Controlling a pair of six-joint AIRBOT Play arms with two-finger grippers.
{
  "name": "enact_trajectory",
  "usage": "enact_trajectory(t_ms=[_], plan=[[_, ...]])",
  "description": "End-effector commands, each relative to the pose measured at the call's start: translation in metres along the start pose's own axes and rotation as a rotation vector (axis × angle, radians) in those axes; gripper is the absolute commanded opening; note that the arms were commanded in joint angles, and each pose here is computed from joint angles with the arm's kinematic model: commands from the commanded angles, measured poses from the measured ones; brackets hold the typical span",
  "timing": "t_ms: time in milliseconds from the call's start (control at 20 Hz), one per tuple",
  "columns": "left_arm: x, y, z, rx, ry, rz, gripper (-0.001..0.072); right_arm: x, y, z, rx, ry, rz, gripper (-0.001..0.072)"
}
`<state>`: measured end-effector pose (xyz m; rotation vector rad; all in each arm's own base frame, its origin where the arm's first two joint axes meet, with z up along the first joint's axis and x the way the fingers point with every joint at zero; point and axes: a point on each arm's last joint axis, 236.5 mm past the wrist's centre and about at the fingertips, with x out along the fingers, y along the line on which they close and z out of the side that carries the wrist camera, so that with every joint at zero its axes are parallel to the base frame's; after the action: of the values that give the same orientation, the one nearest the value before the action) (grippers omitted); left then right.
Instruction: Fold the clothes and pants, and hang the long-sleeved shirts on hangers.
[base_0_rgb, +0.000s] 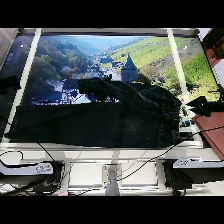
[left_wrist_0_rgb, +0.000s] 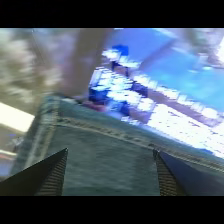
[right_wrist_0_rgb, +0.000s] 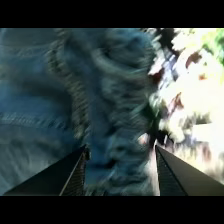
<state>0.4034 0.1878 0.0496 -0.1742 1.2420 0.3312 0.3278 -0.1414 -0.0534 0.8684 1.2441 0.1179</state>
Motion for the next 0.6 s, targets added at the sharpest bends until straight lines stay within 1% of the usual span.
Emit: enact_trajectory(t_ms=[0, 100, 200, 300, 350, 400, 550], plan=[[-0.001, -0.032, 0.003, 0.053, -0.009, -0.051, 0.0574, 0.028, -0.023, 0.007, 0.055, -0.027, 0.041, 0.0474], [-0.001, -0.045, 0.007, 0.08, -0.025, -0.059, 0.0574, 0.044, -0.027, 0.001, 0.072, 0.016, 0.078, 0.0477], [-0.002, -0.058, 0.013, 0.107, -0.05, -0.068, 0.0574, 0.062, -0.026, -0.008, 0.072, 0.073, 0.104, 0.0499], [-0.004, -0.074, 0.019, 0.137, -0.079, -0.079, 0.0574, 0.08, -0.015, -0.01, 0.038, 0.099, 0.135, 0.0508], [-0.004, -0.081, 0.021, 0.152, -0.093, -0.085, 0.0574, 0.086, -0.006, -0.007, 0.019, 0.098, 0.155, 0.0478], [-0.004, -0.09, 0.025, 0.168, -0.11, -0.091, 0.0574, 0.09, 0.004, 0.0, -0.015, 0.073, 0.17, 0.048], [0.004, -0.116, 0.027, 0.214, -0.117, -0.11, 0.0574, 0.098, 0.02, 0.019, -0.024, 0.01, 0.186, 0.0479]])
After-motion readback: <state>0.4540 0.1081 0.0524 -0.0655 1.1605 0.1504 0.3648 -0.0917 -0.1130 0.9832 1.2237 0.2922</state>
